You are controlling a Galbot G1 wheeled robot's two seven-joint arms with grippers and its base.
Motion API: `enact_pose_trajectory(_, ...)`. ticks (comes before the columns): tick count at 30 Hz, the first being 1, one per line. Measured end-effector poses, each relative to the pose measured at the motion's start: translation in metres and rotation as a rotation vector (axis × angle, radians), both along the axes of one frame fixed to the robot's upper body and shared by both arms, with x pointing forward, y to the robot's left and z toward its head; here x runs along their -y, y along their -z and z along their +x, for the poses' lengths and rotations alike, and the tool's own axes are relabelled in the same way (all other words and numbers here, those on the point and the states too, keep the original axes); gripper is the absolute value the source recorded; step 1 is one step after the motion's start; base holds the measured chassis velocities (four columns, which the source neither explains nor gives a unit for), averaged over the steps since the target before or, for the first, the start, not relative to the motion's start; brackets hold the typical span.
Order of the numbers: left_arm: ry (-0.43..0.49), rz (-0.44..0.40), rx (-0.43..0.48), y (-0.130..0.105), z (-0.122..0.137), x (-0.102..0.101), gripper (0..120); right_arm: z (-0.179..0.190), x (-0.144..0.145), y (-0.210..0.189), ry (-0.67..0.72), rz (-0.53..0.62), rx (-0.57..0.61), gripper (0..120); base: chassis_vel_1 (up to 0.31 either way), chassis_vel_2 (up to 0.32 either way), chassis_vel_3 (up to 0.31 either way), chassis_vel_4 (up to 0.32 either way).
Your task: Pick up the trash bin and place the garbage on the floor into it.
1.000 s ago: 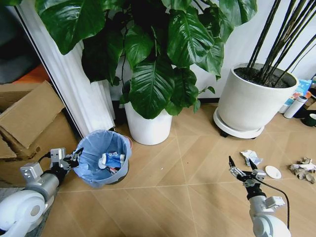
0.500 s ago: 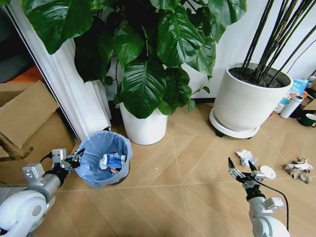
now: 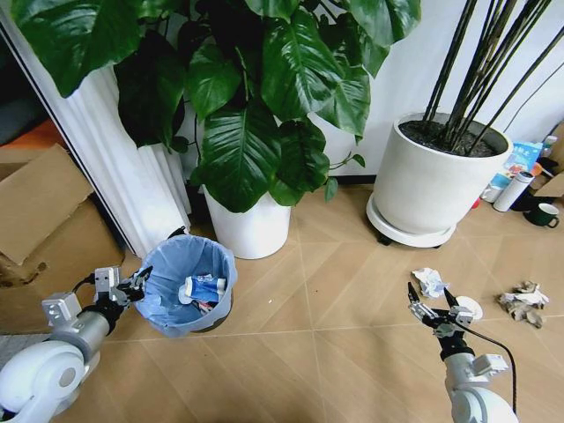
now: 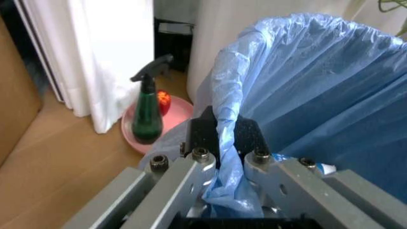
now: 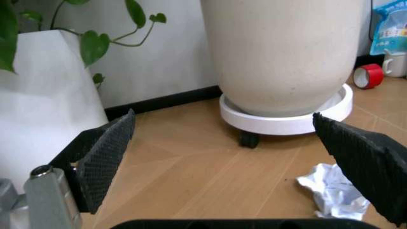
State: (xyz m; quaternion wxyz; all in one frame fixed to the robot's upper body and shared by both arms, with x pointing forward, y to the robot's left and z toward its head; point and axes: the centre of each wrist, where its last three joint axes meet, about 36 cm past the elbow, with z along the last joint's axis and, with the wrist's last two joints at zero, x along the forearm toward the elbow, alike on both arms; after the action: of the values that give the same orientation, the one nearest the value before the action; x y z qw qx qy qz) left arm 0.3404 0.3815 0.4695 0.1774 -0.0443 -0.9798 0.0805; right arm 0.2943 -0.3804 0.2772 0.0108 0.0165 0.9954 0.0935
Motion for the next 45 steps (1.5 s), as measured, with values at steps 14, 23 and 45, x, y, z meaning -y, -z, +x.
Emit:
enact_pose_trajectory(14, 0.0, 0.001, 0.002, -0.001, -0.0002, 0.0005, 0, -0.0008, 0.0006, 0.0017, -0.004, 0.003, -0.001, 100, -0.094, -0.077, 0.102, 0.084)
enact_pose_trajectory(23, -0.001, 0.001, 0.001, -0.0008, -0.0004, 0.0006, 0, -0.0007, 0.0012, 0.0024, -0.003, 0.006, 0.0, 100, -0.143, -0.063, 0.126, 0.067)
enact_pose_trajectory(45, 0.001, 0.004, -0.001, -0.0005, 0.0009, 0.0006, 0, -0.0013, 0.0026, 0.0032, -0.013, 0.003, 0.004, 100, -0.12, -0.063, 0.123, 0.064)
